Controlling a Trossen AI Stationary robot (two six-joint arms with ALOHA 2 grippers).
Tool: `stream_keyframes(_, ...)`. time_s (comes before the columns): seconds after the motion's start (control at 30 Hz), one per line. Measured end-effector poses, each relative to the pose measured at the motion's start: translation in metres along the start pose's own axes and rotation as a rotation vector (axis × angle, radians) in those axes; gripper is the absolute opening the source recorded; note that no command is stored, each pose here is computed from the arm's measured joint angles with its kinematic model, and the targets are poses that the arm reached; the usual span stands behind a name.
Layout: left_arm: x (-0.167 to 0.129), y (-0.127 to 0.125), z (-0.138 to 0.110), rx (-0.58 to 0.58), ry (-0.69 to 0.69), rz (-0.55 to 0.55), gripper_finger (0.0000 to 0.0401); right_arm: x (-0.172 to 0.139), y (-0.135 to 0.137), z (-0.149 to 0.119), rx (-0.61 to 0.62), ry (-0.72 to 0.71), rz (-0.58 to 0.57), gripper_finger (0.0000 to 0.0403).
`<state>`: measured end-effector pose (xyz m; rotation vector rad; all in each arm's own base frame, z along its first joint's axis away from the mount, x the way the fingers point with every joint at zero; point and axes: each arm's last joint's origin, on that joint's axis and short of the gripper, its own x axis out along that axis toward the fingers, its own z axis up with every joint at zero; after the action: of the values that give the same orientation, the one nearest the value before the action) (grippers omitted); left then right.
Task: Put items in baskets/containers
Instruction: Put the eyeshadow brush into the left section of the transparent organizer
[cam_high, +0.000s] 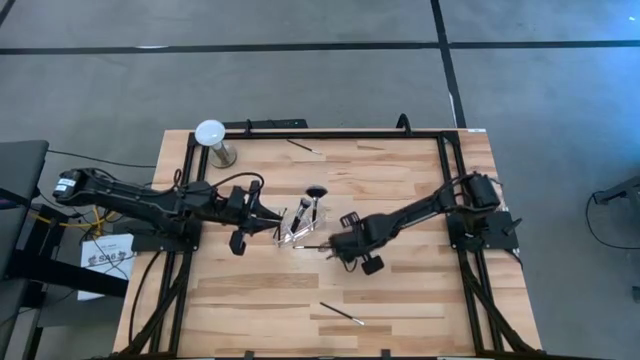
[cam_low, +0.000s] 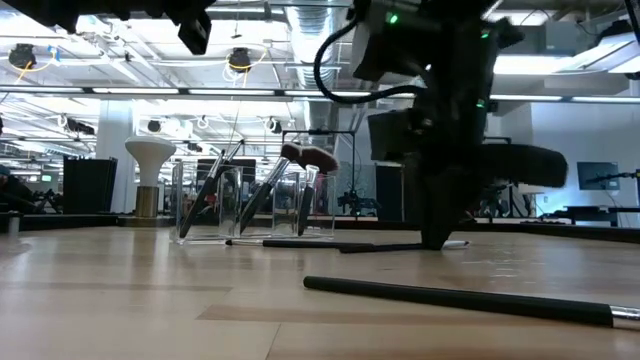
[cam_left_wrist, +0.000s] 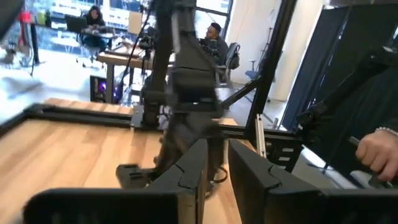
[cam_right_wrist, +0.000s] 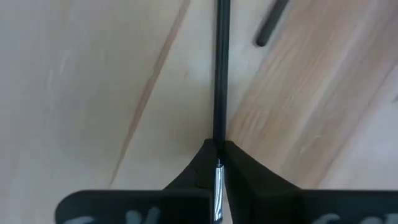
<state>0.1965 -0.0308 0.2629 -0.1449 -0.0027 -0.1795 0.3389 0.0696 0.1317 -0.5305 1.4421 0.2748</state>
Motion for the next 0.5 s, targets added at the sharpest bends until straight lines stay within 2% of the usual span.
stream_keyframes(0.1, 0.005, 0.001, -0.005, -0.028, 0.025, 0.008, 0.0071, -0.012, 0.015, 0.004, -0.088, 0.105, -0.097, 0.0004)
stream_keyframes(0.17, 0.01, 0.003, -0.011, -0.043, 0.05, 0.033, 0.008, -0.027, 0.021, 0.017, -0.117, 0.073, -0.191, 0.0003)
stream_keyframes(0.27, 0.021, 0.007, -0.019, -0.08, 0.058, 0.056, 0.01, -0.045, 0.036, 0.024, -0.176, 0.108, -0.309, 0.0003)
stream_keyframes(0.5, 0.044, 0.018, -0.039, -0.323, 0.127, 0.014, 0.0177, -0.078, 0.065, 0.043, -0.255, 0.059, -0.634, 0.0002)
